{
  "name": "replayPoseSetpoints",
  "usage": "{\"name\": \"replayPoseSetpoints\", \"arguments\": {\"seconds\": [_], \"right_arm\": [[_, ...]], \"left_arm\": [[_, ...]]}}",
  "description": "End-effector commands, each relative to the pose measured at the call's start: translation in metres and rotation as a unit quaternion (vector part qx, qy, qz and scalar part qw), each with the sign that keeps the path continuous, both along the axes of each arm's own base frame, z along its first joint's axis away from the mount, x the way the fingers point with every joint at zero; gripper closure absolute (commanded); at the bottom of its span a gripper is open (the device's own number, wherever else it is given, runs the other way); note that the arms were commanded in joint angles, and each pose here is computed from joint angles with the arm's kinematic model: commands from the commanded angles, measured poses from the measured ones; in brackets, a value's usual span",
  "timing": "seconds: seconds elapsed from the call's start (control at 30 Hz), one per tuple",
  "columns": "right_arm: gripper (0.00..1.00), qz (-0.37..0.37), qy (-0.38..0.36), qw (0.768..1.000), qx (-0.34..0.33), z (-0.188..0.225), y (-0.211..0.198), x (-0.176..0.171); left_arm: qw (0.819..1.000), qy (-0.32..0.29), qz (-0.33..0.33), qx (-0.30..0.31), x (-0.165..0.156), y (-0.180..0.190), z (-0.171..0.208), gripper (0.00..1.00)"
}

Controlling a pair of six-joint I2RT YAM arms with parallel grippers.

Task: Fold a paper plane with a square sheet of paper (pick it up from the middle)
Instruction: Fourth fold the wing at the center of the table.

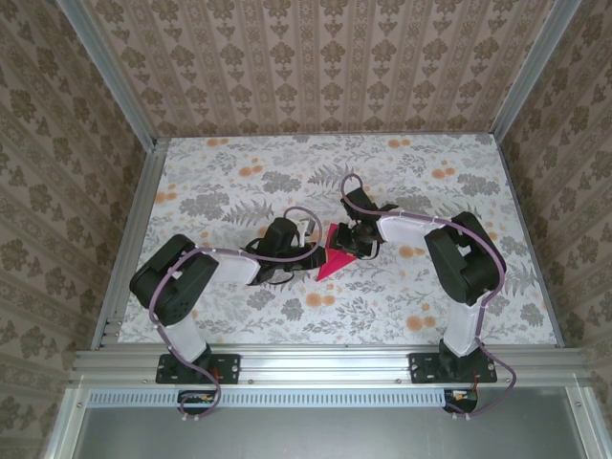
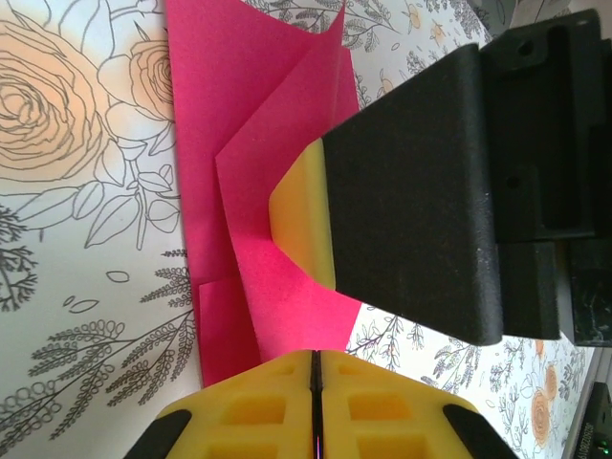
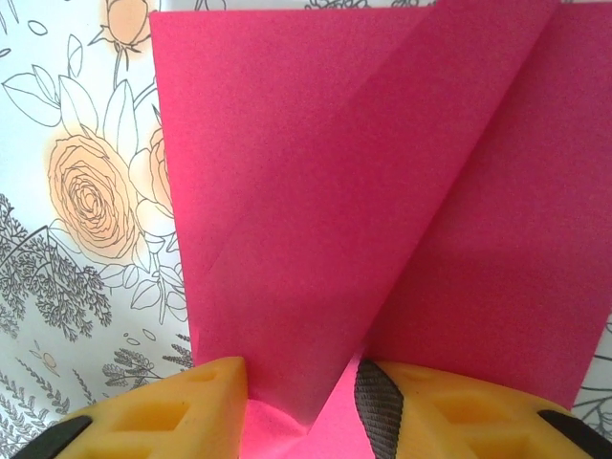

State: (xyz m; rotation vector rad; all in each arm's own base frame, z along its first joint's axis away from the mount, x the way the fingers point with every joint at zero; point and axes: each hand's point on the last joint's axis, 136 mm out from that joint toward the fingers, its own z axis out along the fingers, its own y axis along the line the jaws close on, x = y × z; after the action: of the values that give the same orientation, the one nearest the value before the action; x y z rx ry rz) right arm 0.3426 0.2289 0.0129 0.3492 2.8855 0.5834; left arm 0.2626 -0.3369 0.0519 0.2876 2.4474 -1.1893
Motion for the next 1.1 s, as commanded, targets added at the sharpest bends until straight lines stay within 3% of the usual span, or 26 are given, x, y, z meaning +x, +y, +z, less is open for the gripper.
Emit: {"name": "replayPoseSetpoints", "arguments": {"seconds": [0.0, 0.47, 1.07], "right_arm": [[0.56, -0.003, 0.110, 0.984, -0.143, -0.068, -0.057, -0.053], [0.48, 0.002, 0.127, 0.981, -0.147, -0.074, -0.052, -0.054], [0.53, -0.009, 0.145, 0.975, -0.167, -0.080, -0.062, -0.061]], "left_arm": [[1.000, 0.001, -0.009, -0.016, 0.003, -0.012, 0.006, 0.90], [1.000, 0.016, -0.001, 0.021, 0.005, -0.008, -0.017, 0.95], [0.999, 0.012, 0.017, 0.048, 0.009, 0.001, -0.023, 0.96]]}}
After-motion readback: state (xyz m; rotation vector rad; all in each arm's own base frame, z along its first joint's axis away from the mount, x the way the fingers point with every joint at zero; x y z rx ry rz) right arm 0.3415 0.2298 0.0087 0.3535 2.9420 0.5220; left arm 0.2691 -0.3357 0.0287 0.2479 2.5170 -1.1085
